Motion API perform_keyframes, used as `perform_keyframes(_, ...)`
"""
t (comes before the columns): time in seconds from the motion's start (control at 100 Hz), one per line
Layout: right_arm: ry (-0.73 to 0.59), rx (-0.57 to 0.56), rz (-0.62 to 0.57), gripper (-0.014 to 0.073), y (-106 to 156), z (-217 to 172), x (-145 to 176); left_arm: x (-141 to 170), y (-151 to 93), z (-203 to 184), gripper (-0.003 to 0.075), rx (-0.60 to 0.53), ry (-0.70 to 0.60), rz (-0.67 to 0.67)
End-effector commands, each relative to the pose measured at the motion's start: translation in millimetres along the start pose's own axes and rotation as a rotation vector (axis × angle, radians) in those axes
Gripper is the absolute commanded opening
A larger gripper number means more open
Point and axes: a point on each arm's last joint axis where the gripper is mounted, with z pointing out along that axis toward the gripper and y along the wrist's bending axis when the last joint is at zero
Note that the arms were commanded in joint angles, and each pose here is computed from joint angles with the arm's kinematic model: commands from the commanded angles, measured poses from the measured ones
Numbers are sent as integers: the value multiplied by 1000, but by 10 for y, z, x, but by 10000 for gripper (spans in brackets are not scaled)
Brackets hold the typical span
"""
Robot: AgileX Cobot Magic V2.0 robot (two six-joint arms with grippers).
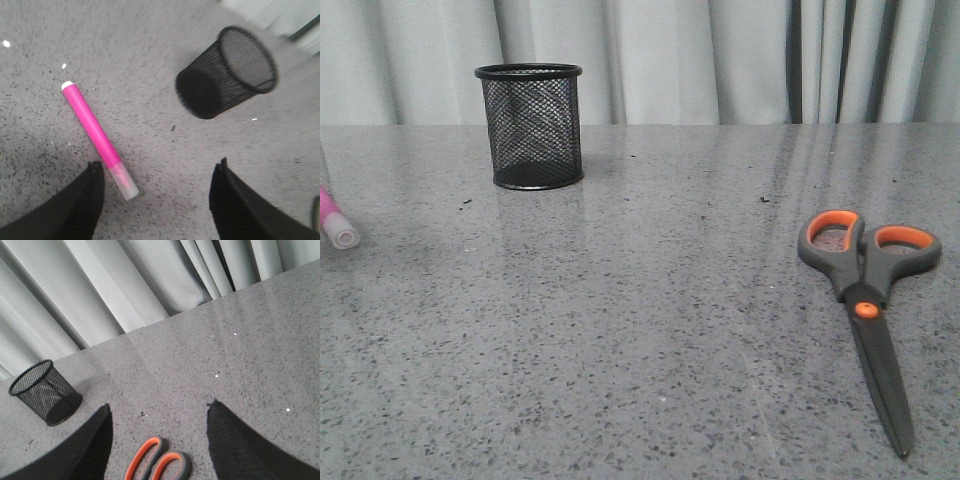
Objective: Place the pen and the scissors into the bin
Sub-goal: 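Grasp the pink marker with the left gripper, then lift the pink marker and carry it above the black mesh cup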
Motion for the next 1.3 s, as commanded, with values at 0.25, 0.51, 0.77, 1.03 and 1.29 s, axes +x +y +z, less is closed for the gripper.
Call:
perform_keyframes(0.25, 19, 5, -21, 379, 34, -3, -63, -442, 127, 809, 381, -155, 183, -103)
perform_keyframes(0.51, 57, 11, -21, 379, 27, -5, -28, -434, 231, 1094, 315, -192, 194, -126)
perform_keyframes(0.77, 58, 9, -15, 379, 29, -5, -28, -381, 319, 1288, 315, -221, 239, -126)
perform_keyframes(1.03, 59, -1, 16, 379, 40, -5, -26, -230, 417, 1408, 102, -259, 406, -18)
perform_keyframes(1.29, 60, -2, 18, 379, 40, -5, -26, -343, 319, 1345, -18, -177, 293, 44)
